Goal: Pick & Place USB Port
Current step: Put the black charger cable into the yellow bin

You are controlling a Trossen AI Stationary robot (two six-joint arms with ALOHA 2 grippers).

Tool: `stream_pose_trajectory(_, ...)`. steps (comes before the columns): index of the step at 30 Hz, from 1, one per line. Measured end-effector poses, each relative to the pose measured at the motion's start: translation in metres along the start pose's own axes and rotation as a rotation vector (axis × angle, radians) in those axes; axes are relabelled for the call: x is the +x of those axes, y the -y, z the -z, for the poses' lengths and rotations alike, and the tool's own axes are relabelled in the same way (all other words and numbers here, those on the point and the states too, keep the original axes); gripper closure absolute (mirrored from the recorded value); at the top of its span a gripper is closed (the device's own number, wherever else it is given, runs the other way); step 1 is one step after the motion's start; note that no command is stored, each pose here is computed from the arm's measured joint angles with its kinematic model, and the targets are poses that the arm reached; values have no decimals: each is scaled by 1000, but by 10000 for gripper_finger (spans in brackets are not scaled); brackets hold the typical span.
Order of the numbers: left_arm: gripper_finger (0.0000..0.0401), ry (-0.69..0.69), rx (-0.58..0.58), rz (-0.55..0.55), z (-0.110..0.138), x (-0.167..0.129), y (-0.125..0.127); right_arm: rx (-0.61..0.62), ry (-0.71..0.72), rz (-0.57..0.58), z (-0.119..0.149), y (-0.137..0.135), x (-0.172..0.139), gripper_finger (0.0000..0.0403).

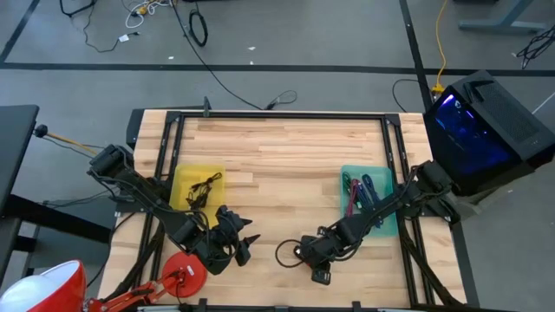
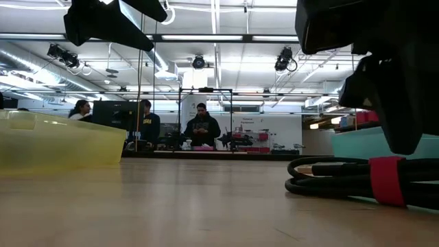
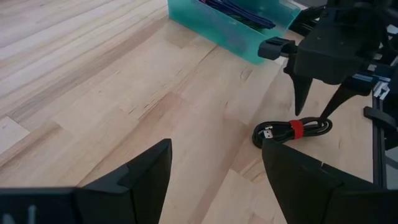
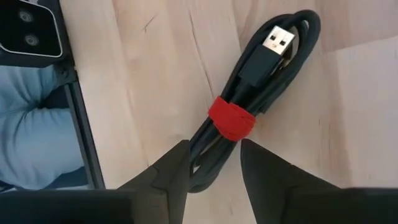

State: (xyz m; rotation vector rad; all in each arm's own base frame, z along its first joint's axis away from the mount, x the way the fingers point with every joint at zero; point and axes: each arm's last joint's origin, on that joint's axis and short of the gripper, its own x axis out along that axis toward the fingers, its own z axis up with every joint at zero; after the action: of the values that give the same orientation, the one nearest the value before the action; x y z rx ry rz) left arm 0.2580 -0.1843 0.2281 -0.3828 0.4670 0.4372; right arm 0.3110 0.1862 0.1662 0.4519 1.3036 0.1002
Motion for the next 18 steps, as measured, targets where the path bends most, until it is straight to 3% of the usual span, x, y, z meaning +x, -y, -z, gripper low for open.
stream_pose_trajectory(13,147,0,0,0,0,0,0,22,-15,16,7,8,8,257)
stream_pose_trajectory(18,147,-2,4,-2,1,1,0,53,9,-53,13,14,19,257)
